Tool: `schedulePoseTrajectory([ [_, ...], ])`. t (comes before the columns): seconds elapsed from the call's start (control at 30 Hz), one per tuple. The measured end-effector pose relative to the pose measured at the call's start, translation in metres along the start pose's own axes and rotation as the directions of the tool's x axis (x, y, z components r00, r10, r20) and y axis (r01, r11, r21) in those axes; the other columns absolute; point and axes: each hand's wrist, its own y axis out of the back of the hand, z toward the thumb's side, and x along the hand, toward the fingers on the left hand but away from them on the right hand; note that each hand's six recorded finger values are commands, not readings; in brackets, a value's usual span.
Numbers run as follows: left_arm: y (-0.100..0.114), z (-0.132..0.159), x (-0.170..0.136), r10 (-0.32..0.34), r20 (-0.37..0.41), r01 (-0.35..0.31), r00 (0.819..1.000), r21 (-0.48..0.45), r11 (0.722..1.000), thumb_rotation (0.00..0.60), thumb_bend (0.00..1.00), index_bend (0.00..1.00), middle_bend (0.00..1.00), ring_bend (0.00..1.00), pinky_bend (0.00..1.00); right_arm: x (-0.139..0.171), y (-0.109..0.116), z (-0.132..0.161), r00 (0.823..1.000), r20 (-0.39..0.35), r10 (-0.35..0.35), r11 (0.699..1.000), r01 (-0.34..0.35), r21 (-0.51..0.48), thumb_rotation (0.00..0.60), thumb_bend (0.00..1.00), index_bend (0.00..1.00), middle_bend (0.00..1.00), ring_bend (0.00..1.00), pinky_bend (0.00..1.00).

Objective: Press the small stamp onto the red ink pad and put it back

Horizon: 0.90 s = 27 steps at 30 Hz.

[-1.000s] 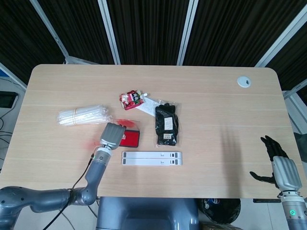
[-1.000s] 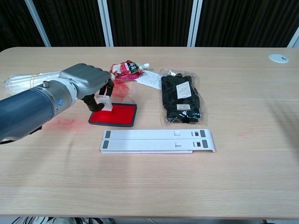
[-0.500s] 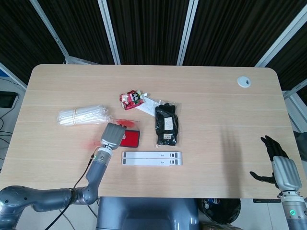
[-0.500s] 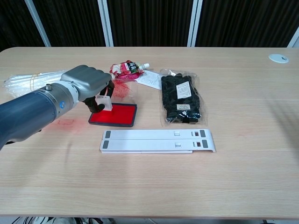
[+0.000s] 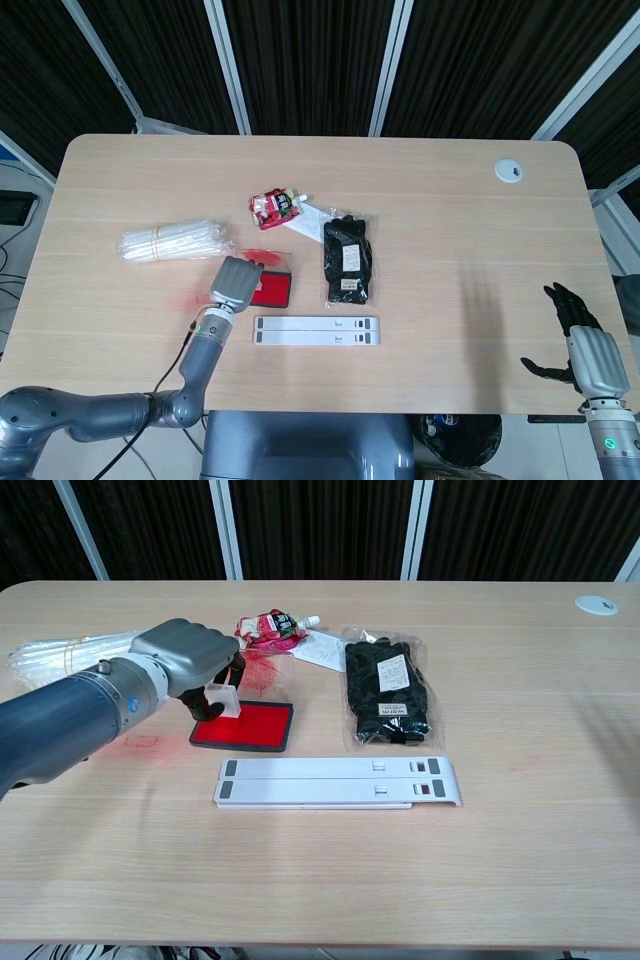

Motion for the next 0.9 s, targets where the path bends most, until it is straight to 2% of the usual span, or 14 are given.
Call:
schedulePoseTrajectory([
  [0.37, 0.012, 0.0, -0.003, 0.021, 0.01, -0.021, 1.0, -0.007, 1.0, 0.6, 0.53, 0.77, 0.77, 0.6, 0.66, 0.0, 0.0, 0.0, 1.0, 0.0, 0.0, 1.0, 0.0, 0.001, 0.6, 0.1, 0.0, 0.0, 0.0, 0.18],
  [0.9, 0.004, 0.003, -0.003, 0.005, 0.01, -0.005, 1.0, 0.004, 1.0, 0.6, 0.53, 0.77, 0.77, 0.6, 0.66, 0.0, 0.0, 0.0, 1.0, 0.002, 0.002, 1.0, -0.002, -0.003, 0.6, 0.11, 0.0, 0.0, 0.0, 0.18],
])
